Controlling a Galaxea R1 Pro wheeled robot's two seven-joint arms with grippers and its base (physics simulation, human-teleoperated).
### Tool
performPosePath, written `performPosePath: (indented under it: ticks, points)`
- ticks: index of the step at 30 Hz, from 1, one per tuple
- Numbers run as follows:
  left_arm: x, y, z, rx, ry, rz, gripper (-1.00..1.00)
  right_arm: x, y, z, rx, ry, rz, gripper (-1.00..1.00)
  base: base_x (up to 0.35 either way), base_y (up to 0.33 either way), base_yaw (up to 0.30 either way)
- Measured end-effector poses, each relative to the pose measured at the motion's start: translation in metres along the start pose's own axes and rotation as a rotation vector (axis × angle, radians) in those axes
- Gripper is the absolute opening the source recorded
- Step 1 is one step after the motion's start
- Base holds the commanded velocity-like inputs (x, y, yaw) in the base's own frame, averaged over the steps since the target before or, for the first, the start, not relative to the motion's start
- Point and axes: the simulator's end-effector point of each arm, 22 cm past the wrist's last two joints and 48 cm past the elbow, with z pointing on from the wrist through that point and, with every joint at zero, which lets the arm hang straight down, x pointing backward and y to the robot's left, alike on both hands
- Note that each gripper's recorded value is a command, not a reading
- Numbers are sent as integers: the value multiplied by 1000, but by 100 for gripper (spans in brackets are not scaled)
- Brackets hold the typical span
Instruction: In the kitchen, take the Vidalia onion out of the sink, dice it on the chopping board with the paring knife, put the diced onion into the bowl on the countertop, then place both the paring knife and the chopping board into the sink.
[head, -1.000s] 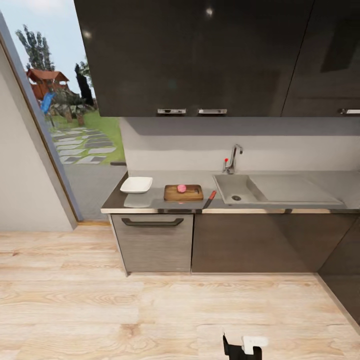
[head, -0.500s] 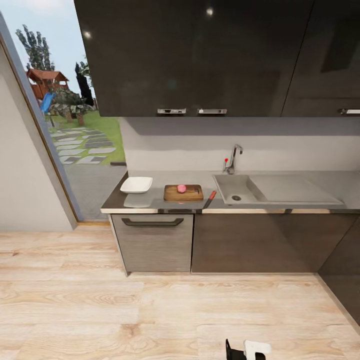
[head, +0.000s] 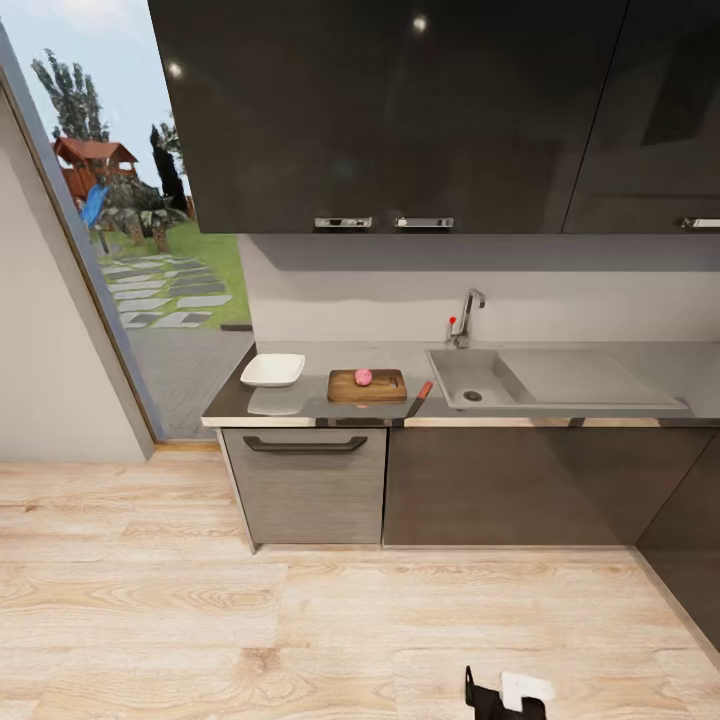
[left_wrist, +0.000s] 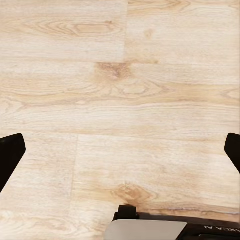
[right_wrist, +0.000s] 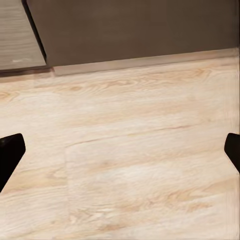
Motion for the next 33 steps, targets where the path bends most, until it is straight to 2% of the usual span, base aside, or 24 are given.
performPosePath:
  ticks: [9,10,11,12,21,28,33]
  points:
    - [1,1,0,0,3,1,100,-13,-15,7,58,-8,-3,100,0,0,0]
    - [1,1,0,0,4,1,100,-24,-27,17,113,40,-16,100,0,0,0]
    - [2,0,0,0,4,1,100,-91,-30,31,124,-91,4,100,0,0,0]
    - [2,0,0,0,4,1,100,-110,-32,34,130,-106,6,100,0,0,0]
    - [1,0,0,1,3,1,100,-172,-41,40,152,-114,6,100,0,0,0]
    - [2,0,0,1,3,2,100,-188,-38,39,145,-130,9,100,0,0,12]
    - [1,0,0,1,2,2,100,-190,-35,38,140,-133,11,100,0,-36,199]
